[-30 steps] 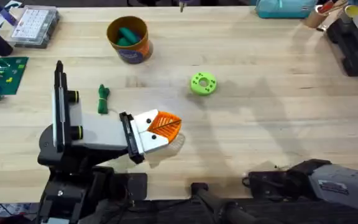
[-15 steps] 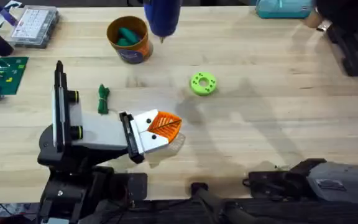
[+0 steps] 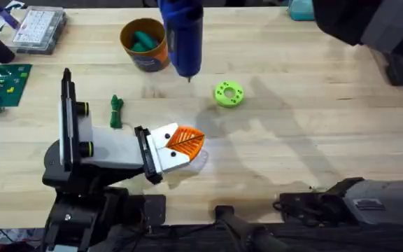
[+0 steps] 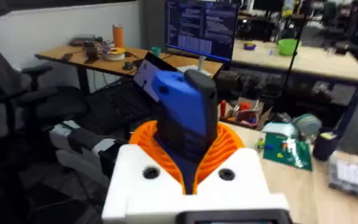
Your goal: Pick up the gripper from the table and insert it into the empty holder that is missing its gripper. Then pick up a screw, insert it into the mounting hole, and use the screwdriver to tighten it. Finally, clean up the table by picking up the vegetable and placing it into the bucket.
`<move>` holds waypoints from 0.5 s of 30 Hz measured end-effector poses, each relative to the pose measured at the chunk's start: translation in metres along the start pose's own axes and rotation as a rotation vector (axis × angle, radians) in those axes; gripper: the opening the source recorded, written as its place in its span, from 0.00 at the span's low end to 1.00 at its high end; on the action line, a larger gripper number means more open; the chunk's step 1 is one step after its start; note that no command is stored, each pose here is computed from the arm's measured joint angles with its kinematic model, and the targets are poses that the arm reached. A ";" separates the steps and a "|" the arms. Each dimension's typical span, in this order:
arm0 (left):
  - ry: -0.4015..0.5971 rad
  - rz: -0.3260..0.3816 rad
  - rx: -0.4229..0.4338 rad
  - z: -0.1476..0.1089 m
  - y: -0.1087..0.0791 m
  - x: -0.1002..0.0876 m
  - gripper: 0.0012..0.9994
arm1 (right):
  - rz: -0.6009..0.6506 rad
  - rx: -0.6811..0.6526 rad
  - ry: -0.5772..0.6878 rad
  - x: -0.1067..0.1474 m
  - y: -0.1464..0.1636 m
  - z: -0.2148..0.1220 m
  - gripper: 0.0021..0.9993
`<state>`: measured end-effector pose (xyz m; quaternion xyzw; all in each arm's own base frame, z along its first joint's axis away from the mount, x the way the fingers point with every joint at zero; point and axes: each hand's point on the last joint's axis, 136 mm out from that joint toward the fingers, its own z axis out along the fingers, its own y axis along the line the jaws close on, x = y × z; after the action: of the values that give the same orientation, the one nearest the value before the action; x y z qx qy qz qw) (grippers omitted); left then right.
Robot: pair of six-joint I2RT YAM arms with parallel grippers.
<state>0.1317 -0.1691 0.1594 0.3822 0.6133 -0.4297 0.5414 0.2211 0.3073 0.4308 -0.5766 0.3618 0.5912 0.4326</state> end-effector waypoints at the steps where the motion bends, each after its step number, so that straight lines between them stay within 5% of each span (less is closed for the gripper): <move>1: 0.000 0.001 0.000 0.000 0.000 0.000 0.02 | 0.020 -0.001 0.003 0.003 -0.002 0.000 0.04; 8: 0.000 0.001 0.000 0.000 0.000 0.000 0.02 | 0.188 0.003 0.022 0.025 -0.014 0.001 0.04; 15: 0.000 0.000 0.000 0.000 0.000 0.000 0.02 | 0.223 0.006 0.026 0.033 -0.014 0.000 0.04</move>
<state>0.1317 -0.1691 0.1594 0.3822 0.6133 -0.4297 0.5414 0.2357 0.3161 0.3989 -0.5392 0.4309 0.6271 0.3611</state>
